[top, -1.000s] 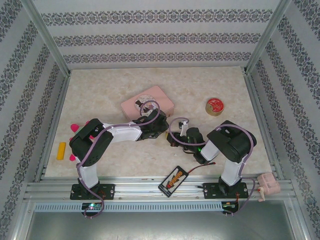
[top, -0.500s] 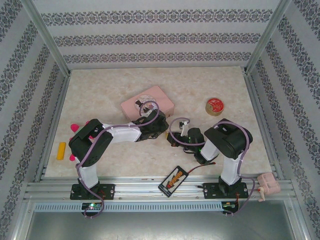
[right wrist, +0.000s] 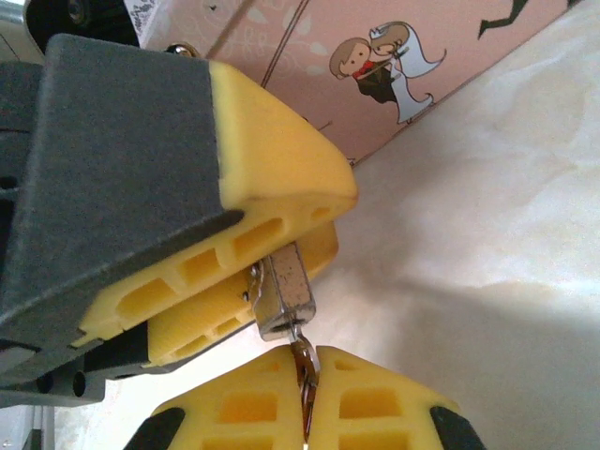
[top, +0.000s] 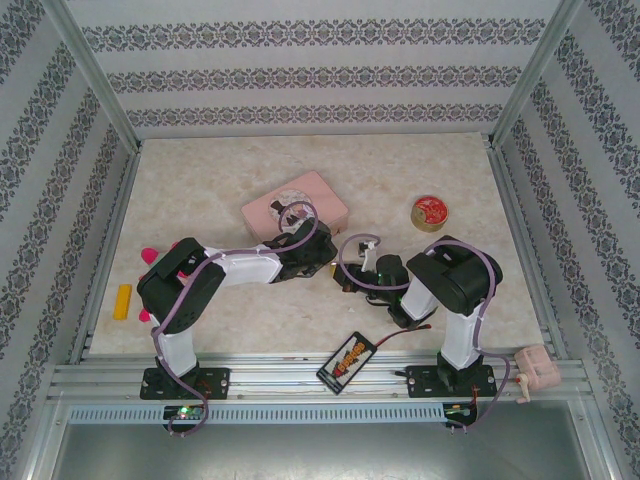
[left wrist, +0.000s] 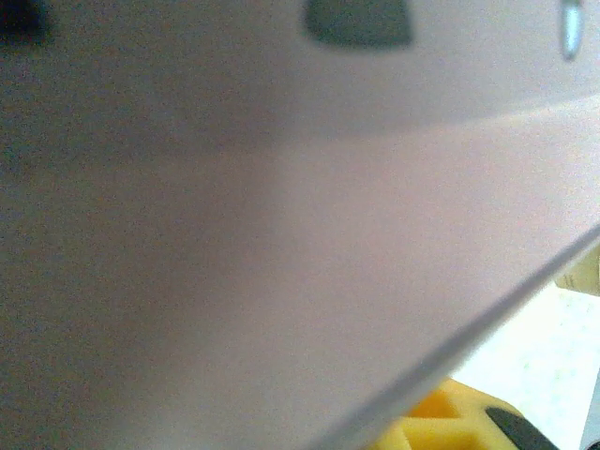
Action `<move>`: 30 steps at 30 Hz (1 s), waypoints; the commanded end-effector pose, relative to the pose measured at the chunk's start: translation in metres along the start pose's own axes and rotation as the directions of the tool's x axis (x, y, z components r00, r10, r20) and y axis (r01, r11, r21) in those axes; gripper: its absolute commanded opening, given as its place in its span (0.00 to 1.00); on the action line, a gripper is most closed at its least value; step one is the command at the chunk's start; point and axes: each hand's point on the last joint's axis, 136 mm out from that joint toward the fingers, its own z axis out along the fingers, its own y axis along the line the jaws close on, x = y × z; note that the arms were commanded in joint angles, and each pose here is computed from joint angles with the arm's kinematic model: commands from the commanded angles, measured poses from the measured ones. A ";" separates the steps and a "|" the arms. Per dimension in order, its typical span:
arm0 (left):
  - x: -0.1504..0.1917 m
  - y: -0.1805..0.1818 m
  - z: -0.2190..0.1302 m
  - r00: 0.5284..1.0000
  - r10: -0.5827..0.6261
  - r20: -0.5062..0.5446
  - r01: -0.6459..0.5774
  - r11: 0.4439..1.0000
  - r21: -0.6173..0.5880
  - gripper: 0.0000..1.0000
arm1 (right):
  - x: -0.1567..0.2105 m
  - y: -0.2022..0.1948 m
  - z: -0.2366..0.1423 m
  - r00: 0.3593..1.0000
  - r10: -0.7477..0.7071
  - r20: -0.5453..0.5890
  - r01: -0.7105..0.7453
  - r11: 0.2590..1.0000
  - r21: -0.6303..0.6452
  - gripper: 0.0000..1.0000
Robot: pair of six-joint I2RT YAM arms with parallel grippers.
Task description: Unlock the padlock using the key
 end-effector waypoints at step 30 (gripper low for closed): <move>0.001 0.002 -0.005 0.993 -0.114 -0.026 0.115 0.992 0.048 0.10 | -0.016 -0.012 -0.014 0.997 0.045 0.064 -0.047 0.998 0.035 0.27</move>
